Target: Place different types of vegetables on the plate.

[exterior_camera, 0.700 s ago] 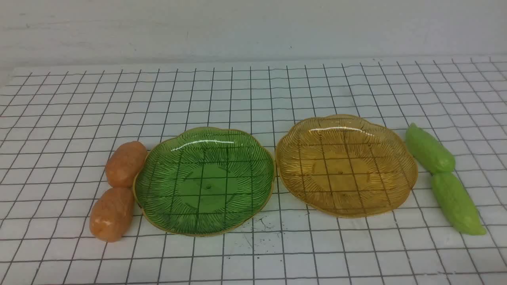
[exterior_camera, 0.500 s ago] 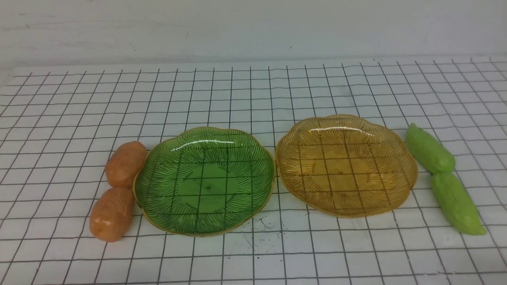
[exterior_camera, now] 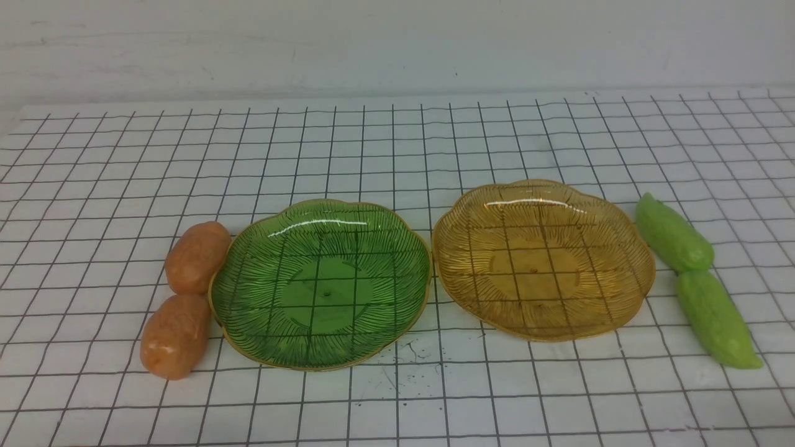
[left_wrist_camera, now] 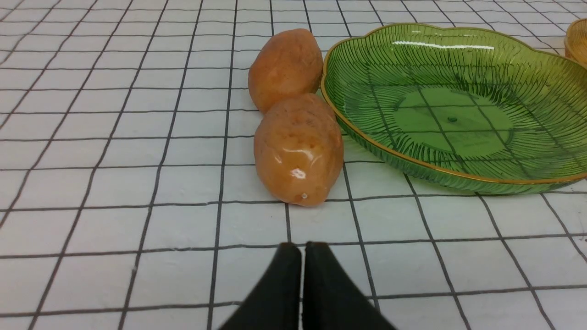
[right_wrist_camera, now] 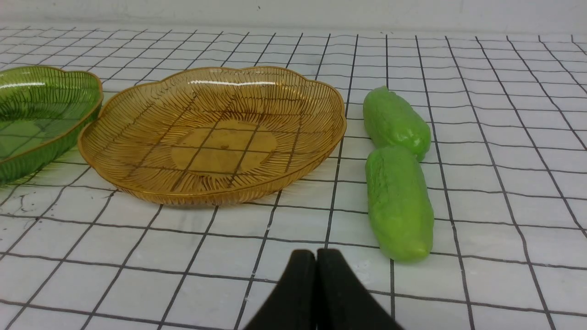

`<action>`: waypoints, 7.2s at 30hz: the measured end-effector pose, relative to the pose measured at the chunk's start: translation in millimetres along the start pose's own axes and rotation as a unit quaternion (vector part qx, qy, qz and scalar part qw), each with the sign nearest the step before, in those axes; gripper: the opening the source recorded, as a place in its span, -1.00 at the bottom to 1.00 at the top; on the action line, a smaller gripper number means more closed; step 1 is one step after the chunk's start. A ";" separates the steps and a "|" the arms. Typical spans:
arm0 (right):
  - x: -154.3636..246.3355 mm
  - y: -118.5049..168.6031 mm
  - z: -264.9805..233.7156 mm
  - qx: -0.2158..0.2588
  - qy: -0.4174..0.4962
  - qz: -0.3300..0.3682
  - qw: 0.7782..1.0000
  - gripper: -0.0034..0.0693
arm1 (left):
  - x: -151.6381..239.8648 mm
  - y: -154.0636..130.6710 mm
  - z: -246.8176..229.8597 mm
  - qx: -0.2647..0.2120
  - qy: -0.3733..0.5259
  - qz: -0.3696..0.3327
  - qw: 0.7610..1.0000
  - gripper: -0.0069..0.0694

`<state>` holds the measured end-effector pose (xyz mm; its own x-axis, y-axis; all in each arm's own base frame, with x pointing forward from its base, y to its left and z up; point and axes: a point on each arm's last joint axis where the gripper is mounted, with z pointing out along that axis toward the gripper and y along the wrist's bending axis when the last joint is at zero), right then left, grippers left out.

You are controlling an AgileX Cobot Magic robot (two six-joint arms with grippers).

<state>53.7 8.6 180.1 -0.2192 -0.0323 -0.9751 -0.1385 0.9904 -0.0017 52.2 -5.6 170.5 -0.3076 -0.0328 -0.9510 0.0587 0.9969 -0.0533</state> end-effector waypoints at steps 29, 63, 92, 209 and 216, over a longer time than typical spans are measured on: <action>-0.7 1.3 0.0 -0.007 -0.004 0.031 0.999 -0.95 | -0.3 -2.8 0.0 0.015 -0.001 -0.059 0.998 -0.84; -130.1 1.2 67.8 -0.007 0.335 0.074 0.939 -0.94 | -98.3 -47.5 36.9 0.191 0.339 -0.216 0.895 -0.84; -107.7 -23.6 247.8 0.069 0.504 -0.018 0.861 -0.27 | -115.9 -37.6 76.1 0.153 0.420 -0.142 0.883 -0.84; -143.4 -76.4 366.9 0.025 0.510 0.048 0.859 0.23 | -112.6 -35.4 73.4 0.147 0.439 -0.122 0.878 -0.83; -161.4 -44.1 346.3 -0.063 0.489 0.123 0.861 0.23 | -112.8 -26.5 78.4 0.108 0.418 -0.087 0.898 -0.70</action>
<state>429.7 16.8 260.9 -0.9571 0.0182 -0.2893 -0.0610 0.9631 0.2623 159.8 -33.9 255.3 -0.9300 -0.0299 -0.3664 0.0968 0.9416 -0.3225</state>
